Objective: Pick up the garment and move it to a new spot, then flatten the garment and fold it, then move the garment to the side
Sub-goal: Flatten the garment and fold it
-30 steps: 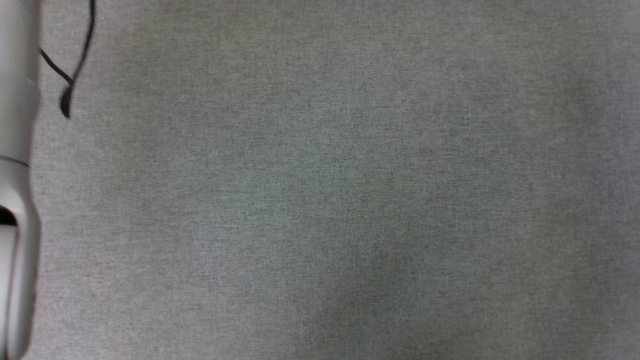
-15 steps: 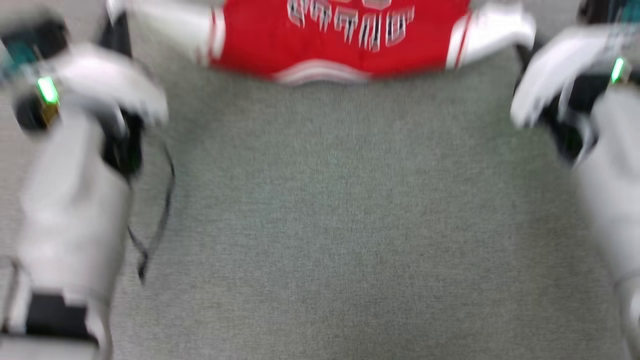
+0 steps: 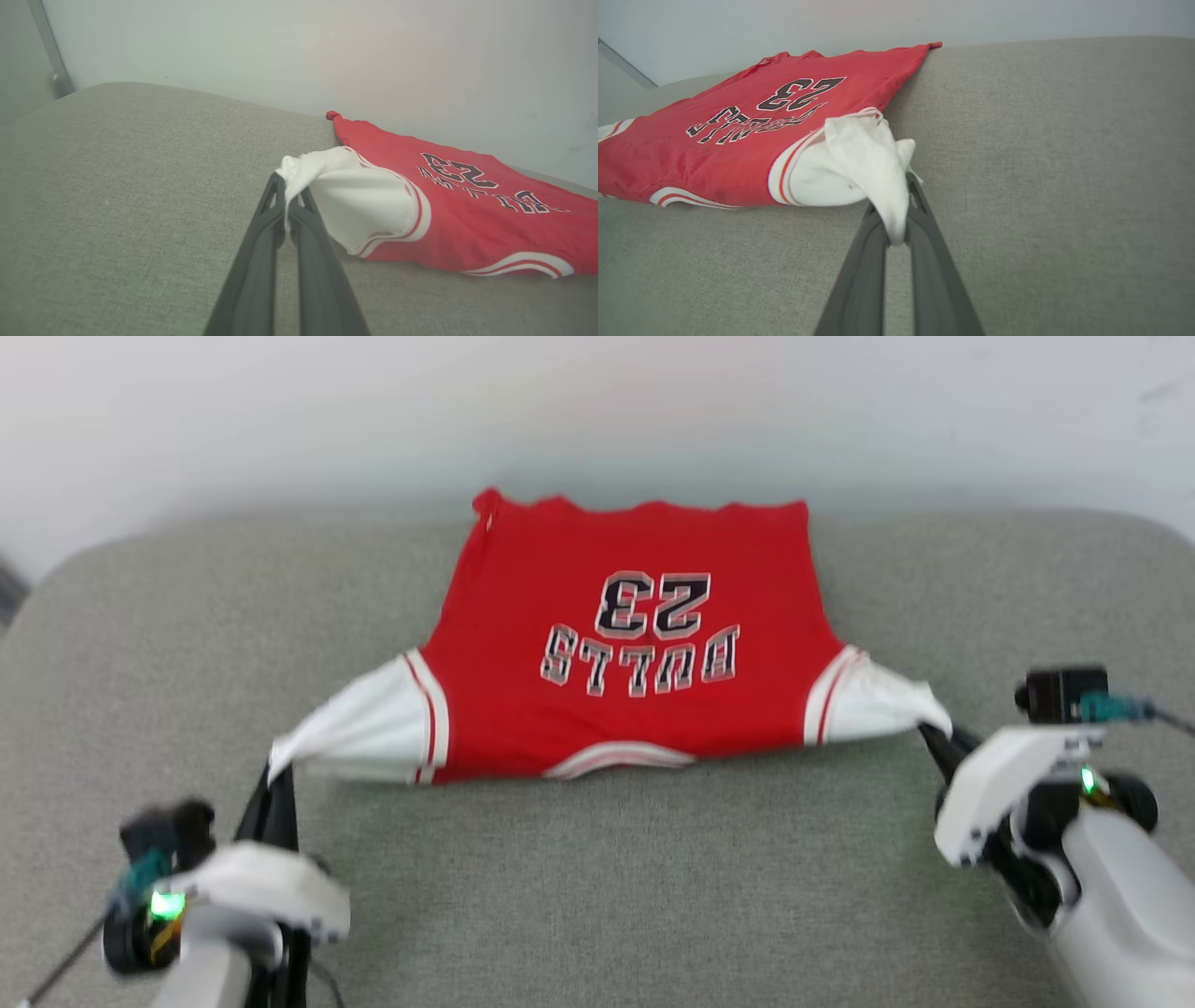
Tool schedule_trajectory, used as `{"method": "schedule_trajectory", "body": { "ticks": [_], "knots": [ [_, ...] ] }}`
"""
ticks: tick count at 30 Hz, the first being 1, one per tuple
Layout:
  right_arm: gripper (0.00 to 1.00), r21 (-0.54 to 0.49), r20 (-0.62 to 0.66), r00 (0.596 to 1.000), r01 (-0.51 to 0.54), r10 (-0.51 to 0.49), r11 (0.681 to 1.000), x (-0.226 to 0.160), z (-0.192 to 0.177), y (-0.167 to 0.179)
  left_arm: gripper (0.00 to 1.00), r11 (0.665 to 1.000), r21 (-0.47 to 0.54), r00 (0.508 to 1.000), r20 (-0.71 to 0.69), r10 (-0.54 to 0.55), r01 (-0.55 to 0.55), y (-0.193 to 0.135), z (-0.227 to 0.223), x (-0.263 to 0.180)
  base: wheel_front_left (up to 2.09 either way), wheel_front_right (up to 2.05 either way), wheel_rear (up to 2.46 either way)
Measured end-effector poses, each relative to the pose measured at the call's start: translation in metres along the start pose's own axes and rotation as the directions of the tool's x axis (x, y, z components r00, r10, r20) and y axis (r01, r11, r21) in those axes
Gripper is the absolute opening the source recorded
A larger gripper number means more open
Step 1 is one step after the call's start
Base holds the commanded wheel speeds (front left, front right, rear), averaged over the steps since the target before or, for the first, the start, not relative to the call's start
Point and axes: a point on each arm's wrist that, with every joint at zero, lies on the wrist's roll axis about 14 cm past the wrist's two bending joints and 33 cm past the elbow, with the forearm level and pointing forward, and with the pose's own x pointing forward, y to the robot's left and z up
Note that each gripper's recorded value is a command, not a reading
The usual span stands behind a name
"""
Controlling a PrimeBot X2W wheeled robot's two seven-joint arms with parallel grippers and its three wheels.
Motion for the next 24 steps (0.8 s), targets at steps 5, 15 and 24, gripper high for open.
{"method": "schedule_trajectory", "body": {
  "ticks": [5, 15, 24],
  "knots": [
    [0.00, 0.029, -0.027, 1.000, 0.013, -0.013, 0.999, -0.042, -0.028, -0.006, 0.00, 0.999, -0.010, 0.999, -0.019, 0.047, -0.047, 0.008, -0.009, -0.057, 0.00, 0.00, 0.00],
    [0.00, 0.068, -0.195, 0.979, 0.080, -0.065, 0.994, -0.107, -0.101, -0.013, 0.00, 0.992, 0.023, 0.980, -0.153, 0.125, -0.122, 0.019, -0.026, -0.140, 0.00, 0.00, 0.00],
    [1.00, 0.111, -0.324, 0.943, 0.118, -0.076, 0.987, -0.138, -0.146, 0.007, 0.00, 0.995, 0.017, 0.973, -0.207, 0.097, -0.096, 0.003, -0.042, -0.158, 0.00, 0.00, 0.00]
  ]
}}
